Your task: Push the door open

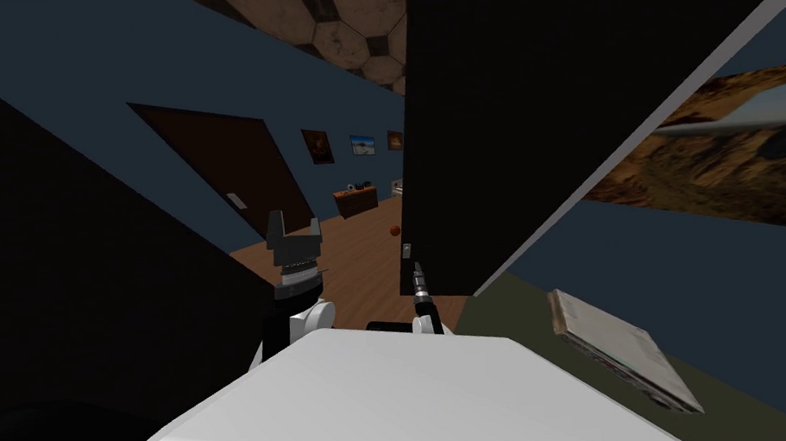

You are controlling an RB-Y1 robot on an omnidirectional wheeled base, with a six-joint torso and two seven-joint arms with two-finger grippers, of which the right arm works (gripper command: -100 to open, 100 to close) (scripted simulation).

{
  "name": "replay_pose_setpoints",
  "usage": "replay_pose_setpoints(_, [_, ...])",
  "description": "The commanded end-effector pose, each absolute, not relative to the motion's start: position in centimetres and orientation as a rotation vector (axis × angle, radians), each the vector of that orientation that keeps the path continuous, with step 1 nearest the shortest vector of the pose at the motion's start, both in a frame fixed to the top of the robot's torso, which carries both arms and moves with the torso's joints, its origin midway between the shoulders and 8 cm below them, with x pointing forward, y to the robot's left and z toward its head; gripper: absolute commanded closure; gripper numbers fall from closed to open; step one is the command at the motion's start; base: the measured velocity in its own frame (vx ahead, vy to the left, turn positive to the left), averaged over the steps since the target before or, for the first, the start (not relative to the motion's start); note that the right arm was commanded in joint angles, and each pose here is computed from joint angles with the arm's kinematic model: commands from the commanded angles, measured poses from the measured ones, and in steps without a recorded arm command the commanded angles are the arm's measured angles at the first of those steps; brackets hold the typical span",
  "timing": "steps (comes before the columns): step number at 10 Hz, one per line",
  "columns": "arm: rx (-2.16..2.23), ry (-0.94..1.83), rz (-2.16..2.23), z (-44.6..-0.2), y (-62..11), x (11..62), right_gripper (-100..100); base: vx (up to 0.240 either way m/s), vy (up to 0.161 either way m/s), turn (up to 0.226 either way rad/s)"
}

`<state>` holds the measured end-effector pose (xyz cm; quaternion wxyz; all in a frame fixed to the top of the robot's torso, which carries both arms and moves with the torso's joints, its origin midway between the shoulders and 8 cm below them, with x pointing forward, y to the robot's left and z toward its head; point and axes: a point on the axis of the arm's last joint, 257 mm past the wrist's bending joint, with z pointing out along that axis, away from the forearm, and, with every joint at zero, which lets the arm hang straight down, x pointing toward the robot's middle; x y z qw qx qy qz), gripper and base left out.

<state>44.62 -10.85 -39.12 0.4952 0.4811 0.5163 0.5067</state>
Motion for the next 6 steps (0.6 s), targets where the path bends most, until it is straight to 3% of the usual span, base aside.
replay_pose_setpoints(1, [1.184,1.246,1.243,-39.2,-9.5,44.1,-100,-0.078,0.068,-0.024])
replay_pose_setpoints(3, [1.159,1.257,1.213,-39.4,-11.5,44.3,-100,0.034,0.008,0.006])
replay_pose_setpoints(6, [1.147,1.26,1.194,-39.6,-13.0,44.6,-100,0.199,-0.034,0.019])
